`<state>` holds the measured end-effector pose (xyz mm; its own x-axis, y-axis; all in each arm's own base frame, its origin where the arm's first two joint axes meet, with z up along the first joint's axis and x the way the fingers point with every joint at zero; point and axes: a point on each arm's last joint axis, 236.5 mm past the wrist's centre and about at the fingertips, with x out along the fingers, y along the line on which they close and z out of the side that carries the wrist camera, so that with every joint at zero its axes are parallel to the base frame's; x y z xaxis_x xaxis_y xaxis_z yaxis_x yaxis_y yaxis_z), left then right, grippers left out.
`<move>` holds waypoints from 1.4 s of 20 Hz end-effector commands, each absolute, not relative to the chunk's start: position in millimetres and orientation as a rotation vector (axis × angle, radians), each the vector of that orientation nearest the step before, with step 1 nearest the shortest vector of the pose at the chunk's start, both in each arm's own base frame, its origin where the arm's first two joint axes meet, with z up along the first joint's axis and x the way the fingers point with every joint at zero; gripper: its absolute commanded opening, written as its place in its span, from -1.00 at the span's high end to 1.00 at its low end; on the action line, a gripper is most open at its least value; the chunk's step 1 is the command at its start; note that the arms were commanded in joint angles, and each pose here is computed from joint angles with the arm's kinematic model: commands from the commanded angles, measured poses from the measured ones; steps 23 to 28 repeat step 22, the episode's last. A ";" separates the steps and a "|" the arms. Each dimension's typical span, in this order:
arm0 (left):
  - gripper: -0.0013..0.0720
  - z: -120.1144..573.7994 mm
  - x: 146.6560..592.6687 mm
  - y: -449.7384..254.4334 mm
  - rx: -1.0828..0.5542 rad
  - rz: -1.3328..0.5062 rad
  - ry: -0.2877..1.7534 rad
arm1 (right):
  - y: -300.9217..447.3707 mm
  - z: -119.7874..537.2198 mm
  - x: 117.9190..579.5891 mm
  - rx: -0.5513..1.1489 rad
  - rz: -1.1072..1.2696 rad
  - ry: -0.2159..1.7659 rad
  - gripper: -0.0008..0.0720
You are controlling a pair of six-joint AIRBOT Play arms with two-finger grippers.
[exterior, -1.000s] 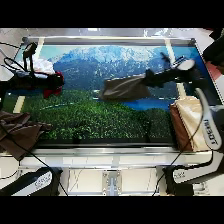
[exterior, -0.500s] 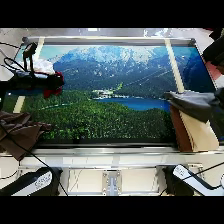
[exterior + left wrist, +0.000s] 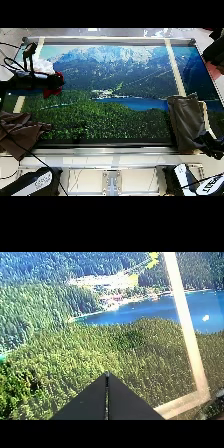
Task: Fold the shirts.
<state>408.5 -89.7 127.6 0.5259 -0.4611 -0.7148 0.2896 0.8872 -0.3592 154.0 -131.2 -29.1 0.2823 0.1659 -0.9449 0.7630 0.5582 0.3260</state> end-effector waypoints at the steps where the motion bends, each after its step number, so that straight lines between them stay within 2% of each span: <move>1: 0.94 128.0 408.6 -90.1 -0.209 -0.454 0.912 | -130.5 32.4 199.9 0.982 -0.370 1.038 -0.25; 4: 0.94 128.1 408.6 -90.2 -0.209 -0.454 0.912 | -115.4 166.0 261.6 0.927 -0.138 0.673 -0.25; 6: 0.94 128.1 408.6 -90.2 -0.209 -0.454 0.912 | -94.6 245.9 280.8 0.849 0.012 0.466 -0.25; 9: 0.94 128.1 408.4 -90.3 -0.210 -0.455 0.912 | -55.4 289.1 288.7 0.738 0.153 0.418 -0.24; 10: 0.94 128.1 408.5 -90.2 -0.209 -0.454 0.912 | -40.4 289.3 291.7 0.717 0.199 0.437 0.03; 11: 0.93 128.0 408.5 -90.1 -0.209 -0.454 0.912 | -27.9 285.1 295.1 0.687 0.234 0.464 0.62; 12: 0.94 128.0 408.5 -90.1 -0.209 -0.454 0.912 | -16.9 278.7 298.8 0.640 0.259 0.494 0.94; 15: 0.93 128.0 408.6 -90.1 -0.209 -0.454 0.912 | 16.2 267.2 311.8 0.505 0.317 0.538 0.95; 19: 0.94 128.0 408.6 -90.1 -0.209 -0.454 0.912 | 64.6 253.8 316.9 0.438 0.453 0.610 0.95; 28: 0.94 128.0 408.5 -90.0 -0.208 -0.454 0.912 | 81.2 241.4 317.3 0.407 0.499 0.664 0.95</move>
